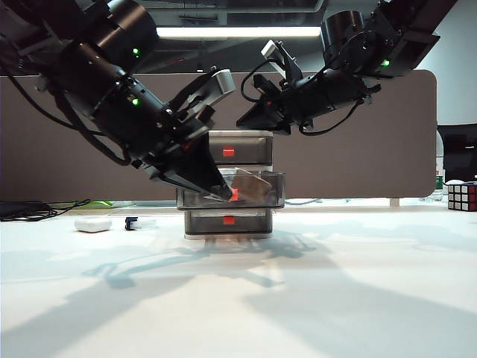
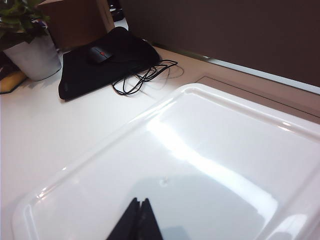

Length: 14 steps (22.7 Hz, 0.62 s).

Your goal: Open the second layer of the drawer on the table, pick up a pack of napkins on the table and put it in, and finally close the drawer.

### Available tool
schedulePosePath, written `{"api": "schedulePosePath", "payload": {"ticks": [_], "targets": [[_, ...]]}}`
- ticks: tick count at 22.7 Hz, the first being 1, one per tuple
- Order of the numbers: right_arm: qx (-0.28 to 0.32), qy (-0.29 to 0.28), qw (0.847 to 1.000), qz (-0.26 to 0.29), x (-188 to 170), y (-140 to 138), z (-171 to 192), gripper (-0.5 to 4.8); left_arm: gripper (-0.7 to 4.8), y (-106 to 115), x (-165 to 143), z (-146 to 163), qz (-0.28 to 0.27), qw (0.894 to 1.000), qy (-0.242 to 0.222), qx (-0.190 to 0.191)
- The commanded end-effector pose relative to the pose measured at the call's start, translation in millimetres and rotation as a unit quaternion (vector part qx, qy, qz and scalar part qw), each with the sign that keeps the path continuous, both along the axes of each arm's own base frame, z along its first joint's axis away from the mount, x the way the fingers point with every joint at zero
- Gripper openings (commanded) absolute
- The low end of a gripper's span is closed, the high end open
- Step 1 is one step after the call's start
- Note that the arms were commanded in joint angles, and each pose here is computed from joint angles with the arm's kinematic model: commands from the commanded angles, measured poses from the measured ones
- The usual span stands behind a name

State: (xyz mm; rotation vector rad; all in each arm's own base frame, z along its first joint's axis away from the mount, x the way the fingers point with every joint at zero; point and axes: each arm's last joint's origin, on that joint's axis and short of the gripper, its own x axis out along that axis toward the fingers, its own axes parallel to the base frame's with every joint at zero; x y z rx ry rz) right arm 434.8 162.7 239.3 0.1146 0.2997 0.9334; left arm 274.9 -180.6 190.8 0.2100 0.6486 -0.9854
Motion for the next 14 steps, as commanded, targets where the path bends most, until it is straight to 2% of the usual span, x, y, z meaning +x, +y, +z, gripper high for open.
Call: {"api": "schedulePosePath", "payload": {"ticks": [1, 6, 10, 14], "targets": [[-0.012, 0.026, 1.0, -0.002, 1, 1, -11, -0.05, -0.06, -1, 5, 3, 0.02, 0.999, -0.033, -0.003], [-0.018, 0.034, 0.999, -0.002, 0, 1, -13, -0.05, -0.06, -1, 11, 7, 0.064, 0.995, -0.079, 0.007], [-0.019, 0.032, 0.999, 0.002, 0, 1, -13, -0.04, -0.06, -3, 19, 8, 0.085, 0.989, -0.118, -0.006], [-0.024, 0.035, 0.999, 0.003, 0, 0, -14, -0.04, -0.06, -4, 26, 3, 0.098, 0.986, -0.134, -0.01]]}}
